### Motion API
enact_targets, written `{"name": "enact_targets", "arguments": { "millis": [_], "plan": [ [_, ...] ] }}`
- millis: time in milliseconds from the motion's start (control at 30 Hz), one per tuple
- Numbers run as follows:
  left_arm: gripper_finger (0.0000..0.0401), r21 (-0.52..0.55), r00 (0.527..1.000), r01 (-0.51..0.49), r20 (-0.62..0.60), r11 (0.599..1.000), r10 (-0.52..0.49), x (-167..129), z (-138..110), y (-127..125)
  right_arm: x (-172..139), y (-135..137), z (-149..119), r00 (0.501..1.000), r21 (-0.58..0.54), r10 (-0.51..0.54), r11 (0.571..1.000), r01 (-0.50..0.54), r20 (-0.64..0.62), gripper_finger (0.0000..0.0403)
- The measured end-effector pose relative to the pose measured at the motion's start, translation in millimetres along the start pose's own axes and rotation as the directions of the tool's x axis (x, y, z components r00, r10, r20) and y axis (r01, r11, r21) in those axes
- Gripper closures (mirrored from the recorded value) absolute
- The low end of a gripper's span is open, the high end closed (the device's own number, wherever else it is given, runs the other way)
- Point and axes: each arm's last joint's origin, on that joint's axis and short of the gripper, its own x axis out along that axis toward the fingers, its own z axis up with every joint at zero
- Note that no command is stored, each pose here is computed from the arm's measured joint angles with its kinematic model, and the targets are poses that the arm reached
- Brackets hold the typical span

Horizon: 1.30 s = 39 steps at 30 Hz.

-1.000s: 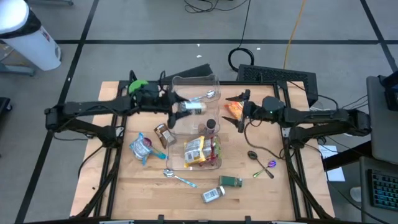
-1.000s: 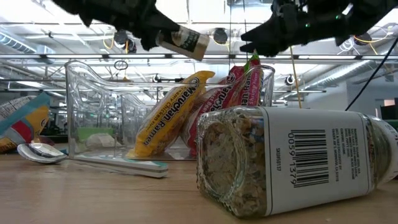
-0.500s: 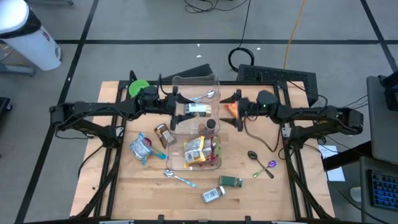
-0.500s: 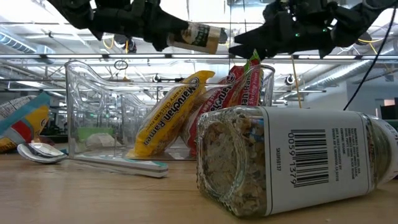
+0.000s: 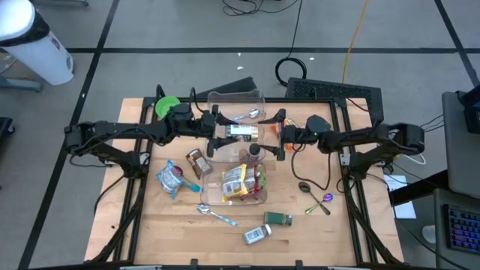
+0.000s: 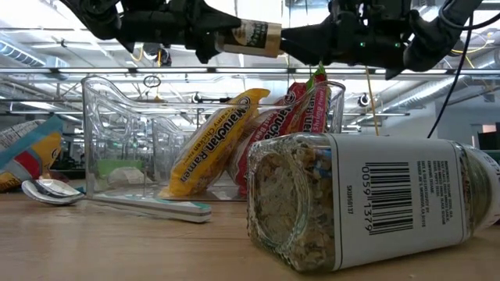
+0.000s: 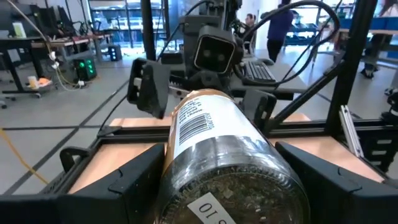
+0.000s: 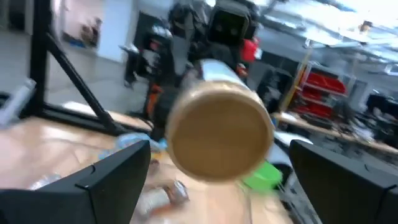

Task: Pick & Place Food Item
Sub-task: Put the gold seasoning bottle into the middle transparent bin

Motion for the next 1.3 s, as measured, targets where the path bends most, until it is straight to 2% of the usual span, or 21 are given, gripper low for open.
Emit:
{"name": "enact_targets", "arguments": {
  "millis": [167,533,1133,1300],
  "plan": [
    [0.0122,-0.002,1.000,-0.014,0.002,1.000,0.014,0.2,0.3,0.0,2.1,2.9,-0.5,0.998,0.023,0.048,0.999,-0.048,0.033,0.0028],
    [0.0122,0.057,1.000,0.019,0.022,0.998,-0.021,3.5,2.8,-9.4,1.9,-0.2,8.5,0.994,0.029,-0.023,0.999,0.020,0.109,0.0028],
    [0.0122,0.128,0.996,0.063,0.061,0.990,-0.071,7.5,5.7,-14.0,6.0,2.3,11.5,0.994,0.120,0.005,0.993,-0.018,0.105,0.0028],
    [0.0122,0.114,0.994,0.070,0.074,0.991,-0.079,15.7,0.2,-9.3,6.0,2.6,11.2,0.994,0.149,0.023,0.988,-0.038,0.106,0.0028]
  ]
}}
